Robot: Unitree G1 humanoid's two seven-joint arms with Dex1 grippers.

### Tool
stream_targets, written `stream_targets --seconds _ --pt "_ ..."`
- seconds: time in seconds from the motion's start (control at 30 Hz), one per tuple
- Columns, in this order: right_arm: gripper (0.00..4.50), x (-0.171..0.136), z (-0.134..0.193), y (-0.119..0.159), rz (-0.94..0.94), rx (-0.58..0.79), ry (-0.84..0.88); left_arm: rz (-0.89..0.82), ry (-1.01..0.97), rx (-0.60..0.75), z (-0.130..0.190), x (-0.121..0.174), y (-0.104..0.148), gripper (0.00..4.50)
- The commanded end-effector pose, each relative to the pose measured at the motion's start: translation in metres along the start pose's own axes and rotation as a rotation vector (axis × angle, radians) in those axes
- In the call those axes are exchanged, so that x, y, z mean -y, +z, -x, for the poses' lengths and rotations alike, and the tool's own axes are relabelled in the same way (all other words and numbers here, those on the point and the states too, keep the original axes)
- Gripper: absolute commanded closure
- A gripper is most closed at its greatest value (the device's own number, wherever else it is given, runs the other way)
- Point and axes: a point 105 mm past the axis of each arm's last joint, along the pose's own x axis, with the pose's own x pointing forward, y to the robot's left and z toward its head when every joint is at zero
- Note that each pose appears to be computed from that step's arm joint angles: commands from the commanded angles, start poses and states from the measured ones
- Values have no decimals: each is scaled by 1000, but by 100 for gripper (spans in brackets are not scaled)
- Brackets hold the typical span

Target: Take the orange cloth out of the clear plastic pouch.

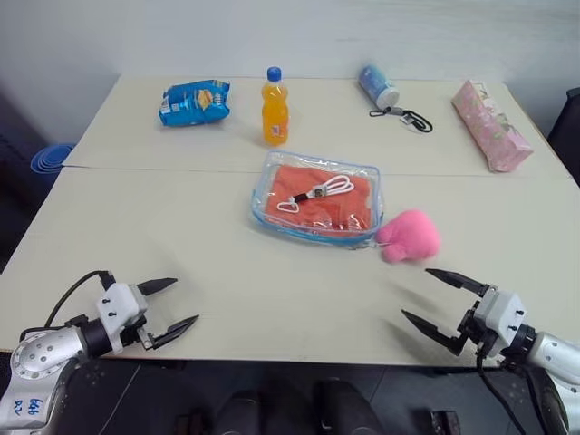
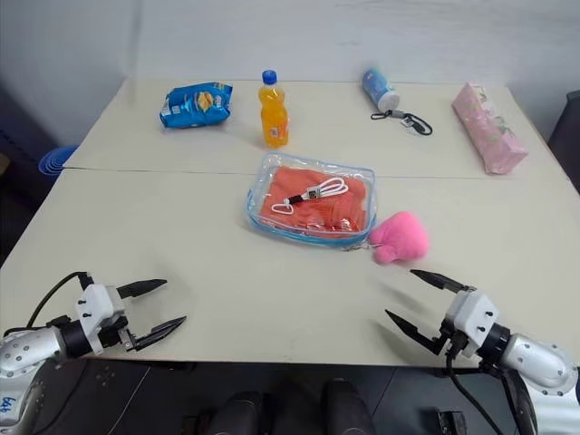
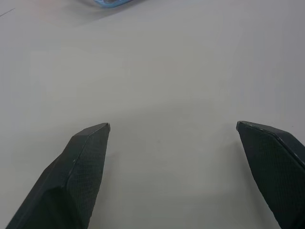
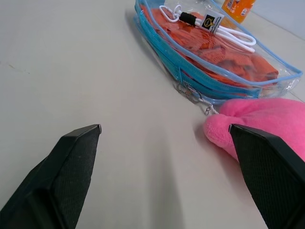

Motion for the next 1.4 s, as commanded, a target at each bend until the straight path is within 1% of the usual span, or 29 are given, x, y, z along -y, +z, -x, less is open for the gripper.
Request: stream_targets --seconds 0.03,0.27,0.47,0.7,0.87,0.97,1.0,1.03,1.1,1.13,1.2,1.23,1.3,1.33,1.4 --pt "0 4 -2 5 5 24 -4 1 2 17 3 1 7 2" --pt "0 9 -5 5 -2 40 -6 28 67 63 2 -6 14 2" --pt "0 11 -5 4 1 32 -1 15 52 60 1 -6 17 2" --pt "0 10 -5 8 -2 40 2 5 23 83 -9 -4 24 2" --pt "0 10 -5 10 -6 44 -4 32 -21 98 -12 1 28 2" --pt "0 8 -5 13 -5 53 -7 73 -60 116 -17 0 34 2" --pt "0 8 -6 16 -16 71 -12 156 -90 117 -20 1 36 2" --pt "0 8 -6 20 -27 99 -23 202 -102 134 -24 1 40 2" --pt "0 14 -9 39 -45 211 -90 205 -93 192 -41 -8 55 2" --pt "0 17 -10 49 -64 257 -116 179 -80 225 -54 -14 65 2" --pt "0 19 -13 61 -92 317 -150 135 -81 280 -81 -24 86 2" --pt "0 20 -14 65 -97 336 -169 73 -71 298 -93 -28 95 2" --pt "0 24 -14 69 -115 370 -224 12 -52 310 -122 -37 110 2" --pt "0 23 -14 70 -107 380 -230 12 -47 320 -140 -41 119 2" --pt "0 22 -15 72 -92 382 -239 31 -91 340 -175 -38 139 2"
